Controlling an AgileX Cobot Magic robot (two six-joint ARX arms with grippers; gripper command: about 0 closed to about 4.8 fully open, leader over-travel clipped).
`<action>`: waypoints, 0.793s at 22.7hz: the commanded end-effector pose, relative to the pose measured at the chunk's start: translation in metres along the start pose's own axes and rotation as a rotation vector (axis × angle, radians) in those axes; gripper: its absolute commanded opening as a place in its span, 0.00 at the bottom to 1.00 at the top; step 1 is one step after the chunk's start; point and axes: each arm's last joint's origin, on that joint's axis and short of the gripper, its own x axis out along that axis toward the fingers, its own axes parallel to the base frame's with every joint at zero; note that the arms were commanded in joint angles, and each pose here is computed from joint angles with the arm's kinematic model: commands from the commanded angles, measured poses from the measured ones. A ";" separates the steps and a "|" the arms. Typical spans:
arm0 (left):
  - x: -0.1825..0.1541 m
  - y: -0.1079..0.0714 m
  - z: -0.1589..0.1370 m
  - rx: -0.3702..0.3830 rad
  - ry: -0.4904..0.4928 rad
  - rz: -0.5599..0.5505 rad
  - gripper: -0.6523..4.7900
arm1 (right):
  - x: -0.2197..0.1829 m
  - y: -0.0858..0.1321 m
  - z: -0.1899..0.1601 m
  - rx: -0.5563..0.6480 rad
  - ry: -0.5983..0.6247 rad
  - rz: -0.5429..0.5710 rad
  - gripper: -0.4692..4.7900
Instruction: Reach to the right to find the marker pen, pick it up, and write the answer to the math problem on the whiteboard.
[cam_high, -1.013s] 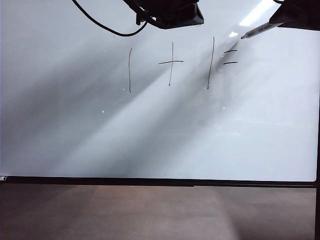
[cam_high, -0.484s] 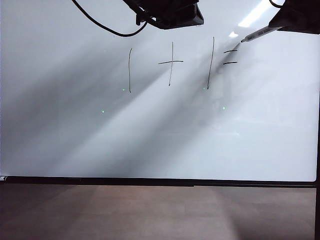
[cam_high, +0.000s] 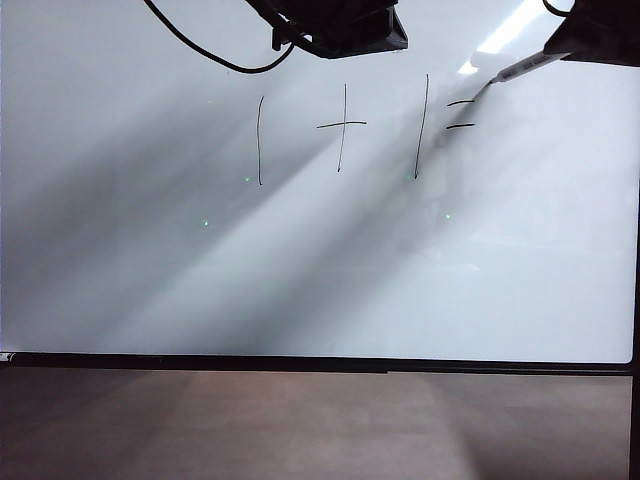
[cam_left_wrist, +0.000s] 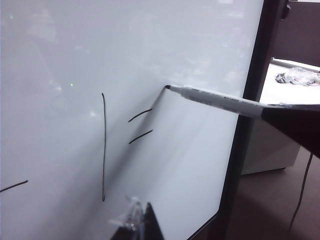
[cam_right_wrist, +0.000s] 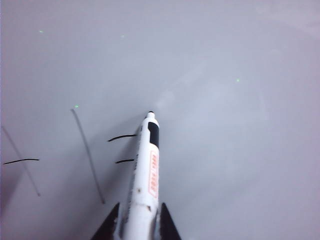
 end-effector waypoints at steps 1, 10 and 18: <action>-0.001 -0.001 0.004 0.004 -0.017 -0.005 0.11 | -0.001 -0.006 0.006 -0.011 -0.033 -0.023 0.08; -0.001 -0.001 0.004 0.004 -0.017 -0.005 0.11 | -0.007 -0.027 0.011 -0.017 -0.047 -0.093 0.08; -0.001 -0.001 0.004 0.004 -0.017 -0.006 0.11 | -0.012 -0.044 0.015 -0.034 -0.055 -0.134 0.08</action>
